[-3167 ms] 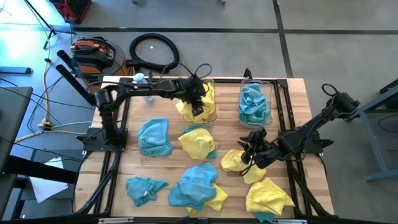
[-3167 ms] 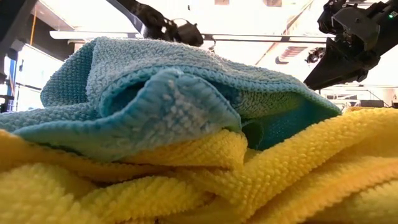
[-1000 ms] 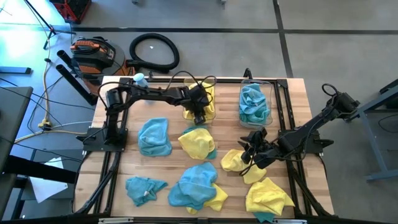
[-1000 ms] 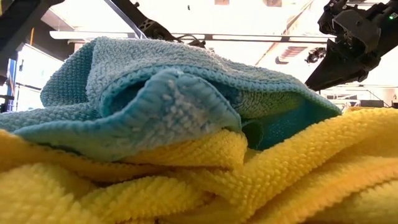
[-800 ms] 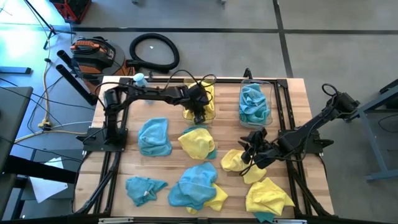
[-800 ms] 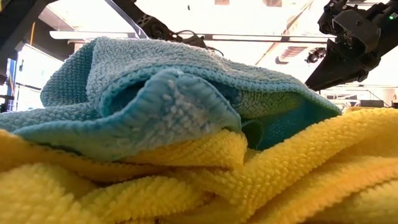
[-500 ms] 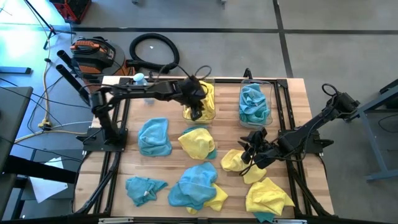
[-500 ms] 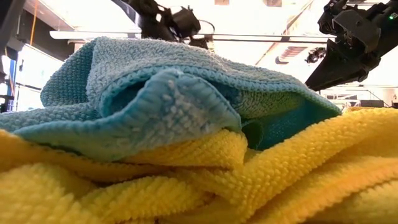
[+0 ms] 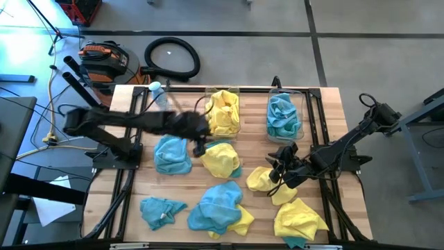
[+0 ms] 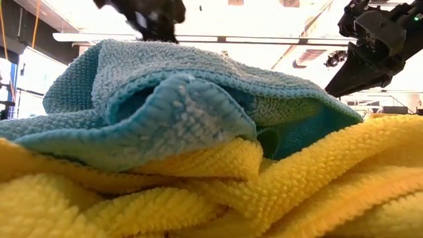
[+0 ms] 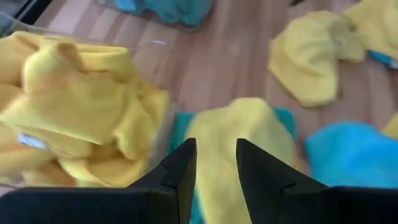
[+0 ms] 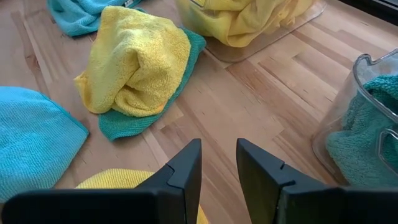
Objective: Sort microfiber towel by color & place in baskets
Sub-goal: Put the yellow towel into the left transparent bin
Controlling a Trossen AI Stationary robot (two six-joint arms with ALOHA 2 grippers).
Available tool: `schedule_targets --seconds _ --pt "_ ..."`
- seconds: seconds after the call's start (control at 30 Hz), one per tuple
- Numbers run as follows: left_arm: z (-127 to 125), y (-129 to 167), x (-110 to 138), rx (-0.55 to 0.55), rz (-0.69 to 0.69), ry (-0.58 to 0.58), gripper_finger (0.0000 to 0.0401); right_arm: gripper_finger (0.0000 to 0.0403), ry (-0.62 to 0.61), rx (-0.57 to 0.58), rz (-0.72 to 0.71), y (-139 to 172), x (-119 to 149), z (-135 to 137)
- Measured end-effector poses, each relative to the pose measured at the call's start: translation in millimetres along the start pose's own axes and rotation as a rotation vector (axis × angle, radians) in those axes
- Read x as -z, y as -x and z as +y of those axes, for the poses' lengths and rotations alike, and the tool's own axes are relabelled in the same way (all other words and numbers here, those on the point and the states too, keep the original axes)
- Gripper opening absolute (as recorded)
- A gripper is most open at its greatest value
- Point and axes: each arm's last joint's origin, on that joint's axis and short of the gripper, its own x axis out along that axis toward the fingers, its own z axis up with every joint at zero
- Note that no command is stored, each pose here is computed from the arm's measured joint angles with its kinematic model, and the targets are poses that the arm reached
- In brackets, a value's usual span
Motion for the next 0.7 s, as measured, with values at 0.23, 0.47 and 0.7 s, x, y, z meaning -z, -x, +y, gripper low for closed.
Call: schedule_targets --seconds 0.23,0.47,0.7 --pt "-33.2 30.5 63.6 -0.034 -0.075 0.018 0.0104 0.0094 -0.003 -0.003 -0.001 0.0 -0.2 0.3" --pt "-37.1 39.3 117.8 -0.047 -0.138 0.018 0.0104 0.0094 -0.016 -0.015 -0.010 0.0 -1.3 1.8" --pt "-26.1 36.7 142.2 -0.065 -0.170 0.016 0.0104 0.0094 0.012 -0.069 -0.013 8.2 -18.7 14.0"
